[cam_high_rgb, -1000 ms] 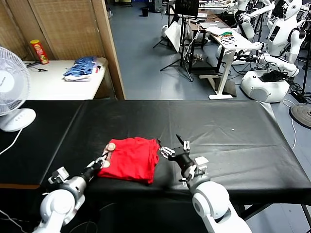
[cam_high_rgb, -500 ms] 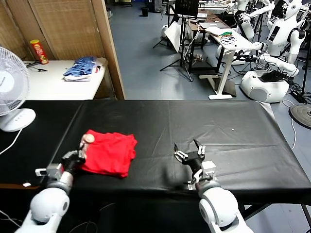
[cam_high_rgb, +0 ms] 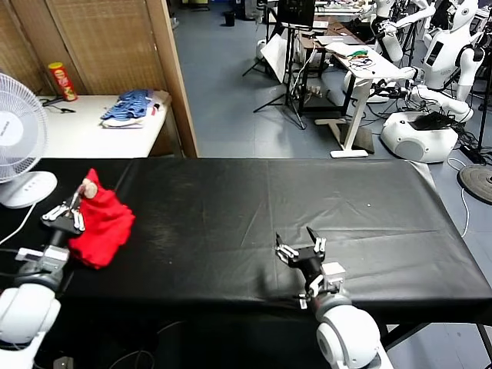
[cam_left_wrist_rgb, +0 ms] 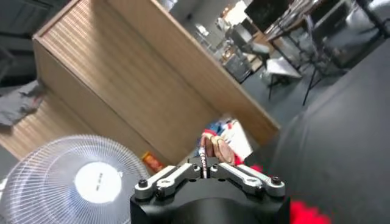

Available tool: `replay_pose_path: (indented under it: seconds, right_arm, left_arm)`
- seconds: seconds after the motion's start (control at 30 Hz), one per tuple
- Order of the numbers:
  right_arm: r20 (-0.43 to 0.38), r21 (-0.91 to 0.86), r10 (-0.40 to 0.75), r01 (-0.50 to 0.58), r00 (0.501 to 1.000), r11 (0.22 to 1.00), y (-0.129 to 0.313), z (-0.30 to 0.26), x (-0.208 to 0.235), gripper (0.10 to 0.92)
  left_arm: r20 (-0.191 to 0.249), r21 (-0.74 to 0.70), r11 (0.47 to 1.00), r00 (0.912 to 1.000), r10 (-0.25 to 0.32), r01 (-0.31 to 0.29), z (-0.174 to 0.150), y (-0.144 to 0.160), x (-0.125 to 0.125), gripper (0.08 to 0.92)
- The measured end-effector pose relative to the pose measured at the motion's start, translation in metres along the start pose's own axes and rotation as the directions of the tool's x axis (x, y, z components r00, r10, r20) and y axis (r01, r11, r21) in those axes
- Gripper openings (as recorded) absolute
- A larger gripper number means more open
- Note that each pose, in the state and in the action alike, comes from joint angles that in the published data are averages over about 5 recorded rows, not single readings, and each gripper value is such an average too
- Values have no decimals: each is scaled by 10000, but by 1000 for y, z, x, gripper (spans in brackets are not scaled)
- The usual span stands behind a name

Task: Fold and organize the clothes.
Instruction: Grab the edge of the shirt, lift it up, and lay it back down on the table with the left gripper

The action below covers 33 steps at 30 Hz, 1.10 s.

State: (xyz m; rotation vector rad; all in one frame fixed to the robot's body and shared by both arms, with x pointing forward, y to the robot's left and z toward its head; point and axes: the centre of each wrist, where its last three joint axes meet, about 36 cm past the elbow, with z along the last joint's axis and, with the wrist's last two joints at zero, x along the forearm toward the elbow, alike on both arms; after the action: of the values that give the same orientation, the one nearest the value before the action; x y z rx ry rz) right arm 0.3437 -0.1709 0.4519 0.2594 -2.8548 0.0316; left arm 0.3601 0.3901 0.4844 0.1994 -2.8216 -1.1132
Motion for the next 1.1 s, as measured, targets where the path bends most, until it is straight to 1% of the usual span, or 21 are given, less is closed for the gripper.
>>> replay_pose_path:
  seconds: [0.1, 0.17, 0.27, 0.37, 0.43, 0.57, 0.63, 0.67, 0.77, 0.8, 0.87, 0.9, 0.93, 0.97, 1.03, 1.1]
  right_arm:
    - [-42, -19, 37, -37, 10000, 10000, -2, 1, 3, 798]
    - [-69, -27, 34, -34, 10000, 10000, -4, 2, 5, 798]
    - [-152, -85, 43, -44, 9999, 10000, -9, 3, 7, 798]
    - [-263, -172, 5, -10, 9997, 9999, -12, 3, 7, 798]
    - [-328, -243, -120, 112, 9994, 9996, -13, 2, 7, 798]
    - [-496, -432, -741, 720, 9960, 9965, -11, 3, 4, 798]
    - [-658, -539, -1180, 1145, 9908, 9920, -10, 3, 2, 798]
    - [-755, -600, -1395, 1352, 9873, 9890, -9, 3, 0, 798]
    - [-1035, -871, -1966, 1880, 9750, 9783, -7, 4, -5, 798]
    - [-1102, -1004, -2140, 2033, 9706, 9740, -6, 4, -8, 798]
    - [-1233, -1336, -2471, 2306, 9611, 9638, -2, 4, -14, 798]
    - [-1298, -1541, -2633, 2428, 9560, 9578, 1, 4, -18, 798]
    - [-1368, -1762, -2783, 2531, 9507, 9513, 4, 4, -22, 798]
    - [-1427, -1996, -2931, 2625, 9454, 9441, 8, 3, -28, 798]
    - [-1488, -2462, -3230, 2813, 9346, 9275, 18, 1, -40, 798]
    - [-1481, -2828, -3505, 3000, 9248, 9110, 29, 0, -55, 798]
  left_arm:
    - [-117, 1107, 9910, 9970, 771, -754, -12, -24, 10, 154]
    - [-189, 2101, 9686, 9900, 1399, -1329, -20, -44, 16, 154]
    - [-206, 3624, 9093, 9737, 2270, -2044, -34, -76, 25, 154]
    - [-43, 4730, 8426, 9557, 2944, -2574, -47, -105, 31, 154]
    - [139, 5198, 8058, 9459, 3241, -2838, -55, -122, 33, 154]
    - [586, 5733, 7509, 9305, 3616, -3279, -65, -149, 36, 156]
    - [867, 5752, 7339, 9190, 3845, -3613, -66, -158, 36, 189]
    - [1016, 5714, 7277, 9126, 3960, -3794, -67, -161, 37, 222]
    - [1508, 5591, 7099, 8944, 4210, -4284, -68, -164, 37, 370]
    - [1688, 5591, 7012, 8887, 4262, -4425, -68, -163, 37, 437]
    - [2050, 5631, 6833, 8796, 4294, -4648, -69, -161, 38, 538]
    - [2252, 5686, 6739, 8772, 4240, -4717, -70, -158, 38, 605]
    - [2451, 5754, 6657, 8766, 4141, -4752, -71, -155, 39, 655]
    - [2623, 5833, 6591, 8781, 4002, -4746, -73, -151, 39, 695]
    - [2885, 6029, 6487, 8850, 3654, -4644, -77, -141, 39, 766]
    - [3018, 6140, 6476, 8923, 3356, -4512, -80, -131, 40, 790]
